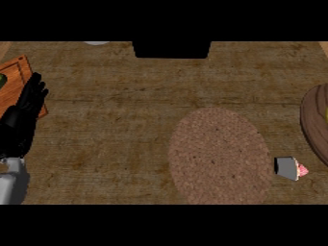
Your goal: Pick the lemon from the placemat and place it in the bowl
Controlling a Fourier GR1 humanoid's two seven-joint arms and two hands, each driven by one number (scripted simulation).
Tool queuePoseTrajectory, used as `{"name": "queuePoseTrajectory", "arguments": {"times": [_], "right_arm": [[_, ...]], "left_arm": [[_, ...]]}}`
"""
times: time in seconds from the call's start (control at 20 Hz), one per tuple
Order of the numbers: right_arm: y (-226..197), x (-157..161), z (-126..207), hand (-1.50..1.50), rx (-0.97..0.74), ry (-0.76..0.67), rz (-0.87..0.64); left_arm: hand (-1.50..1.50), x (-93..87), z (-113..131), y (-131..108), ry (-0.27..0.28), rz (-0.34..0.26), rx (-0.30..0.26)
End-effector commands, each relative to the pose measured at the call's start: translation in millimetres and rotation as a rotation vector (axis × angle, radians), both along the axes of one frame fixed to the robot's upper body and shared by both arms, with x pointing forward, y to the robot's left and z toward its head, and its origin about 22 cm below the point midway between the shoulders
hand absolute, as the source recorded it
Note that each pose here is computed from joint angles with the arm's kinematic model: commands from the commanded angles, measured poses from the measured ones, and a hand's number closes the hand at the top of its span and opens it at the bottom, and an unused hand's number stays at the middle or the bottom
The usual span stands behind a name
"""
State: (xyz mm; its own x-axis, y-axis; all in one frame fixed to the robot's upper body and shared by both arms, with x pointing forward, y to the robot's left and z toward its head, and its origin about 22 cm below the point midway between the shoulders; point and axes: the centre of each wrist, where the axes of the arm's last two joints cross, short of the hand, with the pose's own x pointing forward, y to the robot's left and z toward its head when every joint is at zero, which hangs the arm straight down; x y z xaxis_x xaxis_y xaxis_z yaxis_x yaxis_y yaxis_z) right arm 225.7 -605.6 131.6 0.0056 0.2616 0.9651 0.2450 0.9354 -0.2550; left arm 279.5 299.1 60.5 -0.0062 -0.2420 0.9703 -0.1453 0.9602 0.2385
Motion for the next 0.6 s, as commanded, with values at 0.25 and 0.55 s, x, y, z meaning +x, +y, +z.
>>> {"name": "queuePoseTrajectory", "arguments": {"times": [0.25, 0.55], "right_arm": [[-28.3, -55.2, 6.7, -1.5, 0.153, -0.037, 0.125], [-32.3, -60.0, 16.9, -1.5, 0.184, -0.116, 0.142]], "left_arm": [[0.0, -1.1, -5.8, -0.5, -0.002, 0.008, 0.004], [0.0, -4.9, -2.9, 9.9, -0.002, 0.018, -0.003]]}}
